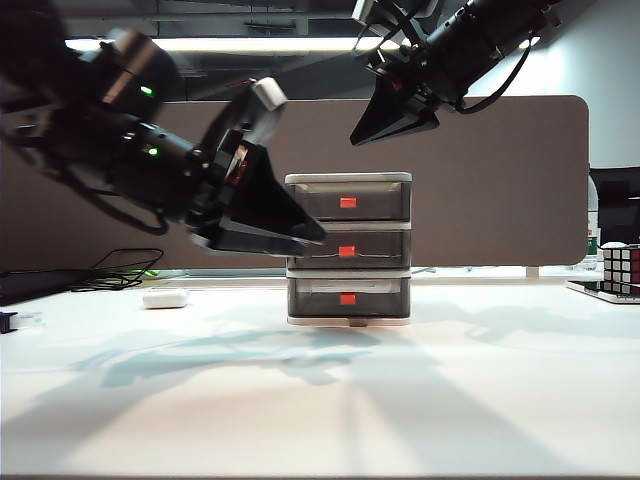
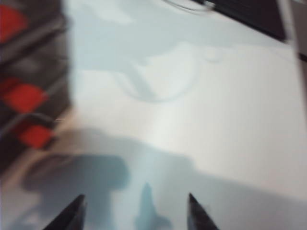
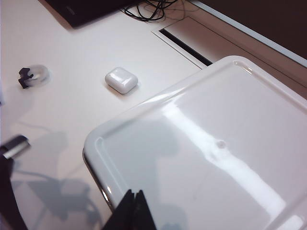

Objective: Open the second layer of the drawer on the table, pick up the earphone case on the table and put it in, and finally close the drawer.

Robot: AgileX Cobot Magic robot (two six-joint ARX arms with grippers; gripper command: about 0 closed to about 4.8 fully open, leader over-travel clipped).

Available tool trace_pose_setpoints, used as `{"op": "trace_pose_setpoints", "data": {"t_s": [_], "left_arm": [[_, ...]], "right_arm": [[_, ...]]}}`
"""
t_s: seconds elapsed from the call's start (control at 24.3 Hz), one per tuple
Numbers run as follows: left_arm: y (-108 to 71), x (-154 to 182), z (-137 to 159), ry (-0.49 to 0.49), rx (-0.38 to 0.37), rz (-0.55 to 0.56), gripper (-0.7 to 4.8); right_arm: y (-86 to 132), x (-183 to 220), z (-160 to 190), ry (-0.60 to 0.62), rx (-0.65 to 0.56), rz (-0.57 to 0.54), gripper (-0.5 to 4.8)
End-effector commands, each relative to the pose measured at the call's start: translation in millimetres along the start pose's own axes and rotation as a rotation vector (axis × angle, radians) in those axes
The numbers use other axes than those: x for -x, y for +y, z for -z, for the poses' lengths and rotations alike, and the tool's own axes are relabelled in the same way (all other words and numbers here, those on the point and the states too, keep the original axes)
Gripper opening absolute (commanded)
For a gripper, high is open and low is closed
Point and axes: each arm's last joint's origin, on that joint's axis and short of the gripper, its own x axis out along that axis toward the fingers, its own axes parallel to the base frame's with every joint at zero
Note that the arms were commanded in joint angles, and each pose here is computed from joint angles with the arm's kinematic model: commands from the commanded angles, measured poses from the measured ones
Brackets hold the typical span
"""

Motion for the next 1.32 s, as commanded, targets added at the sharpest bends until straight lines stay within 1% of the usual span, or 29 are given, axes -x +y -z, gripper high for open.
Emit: {"op": "trace_pose_setpoints", "data": {"t_s": [0.04,0.08,0.16,0.21,0.29,0.41,0.54,0.66,0.74,1.15,1.32], "left_arm": [[-9.4,11,0,-0.265,0.004,-0.206,2.63],[-15.0,9,2,-0.305,-0.017,-0.277,2.63],[-23.7,3,2,-0.321,-0.062,-0.34,2.63],[-28.8,-1,1,-0.326,-0.096,-0.375,2.63],[-37.8,-9,-1,-0.333,-0.14,-0.415,2.63],[-44.2,-18,0,-0.354,-0.153,-0.444,2.63],[-44.6,-28,5,-0.371,-0.129,-0.486,2.63],[-40.3,-35,13,-0.397,-0.072,-0.479,2.63],[-38.9,-38,17,-0.401,-0.049,-0.474,2.63],[-36.6,-44,17,-0.419,-0.052,-0.493,2.63],[-30.2,-61,16,-0.412,-0.033,-0.464,2.63]], "right_arm": [[0,2,-4,-0.017,0.005,0.004,-0.02],[0,2,-4,-0.019,0.007,0.007,-0.02],[0,2,-4,-0.02,0.022,0.02,-0.02],[-1,2,-5,-0.019,0.029,0.043,-0.02],[-2,3,-5,-0.017,0.05,0.067,-0.02],[-2,3,-5,-0.017,0.052,0.067,-0.02],[-3,3,-5,-0.023,0.056,0.074,-0.02],[-5,-2,-4,-0.026,0.056,0.074,-0.02],[-6,-7,1,-0.013,0.05,0.071,-0.02],[-11,-32,24,0.071,0.009,0.047,-0.02],[-11,-32,24,0.073,0.008,0.046,-0.02]]}}
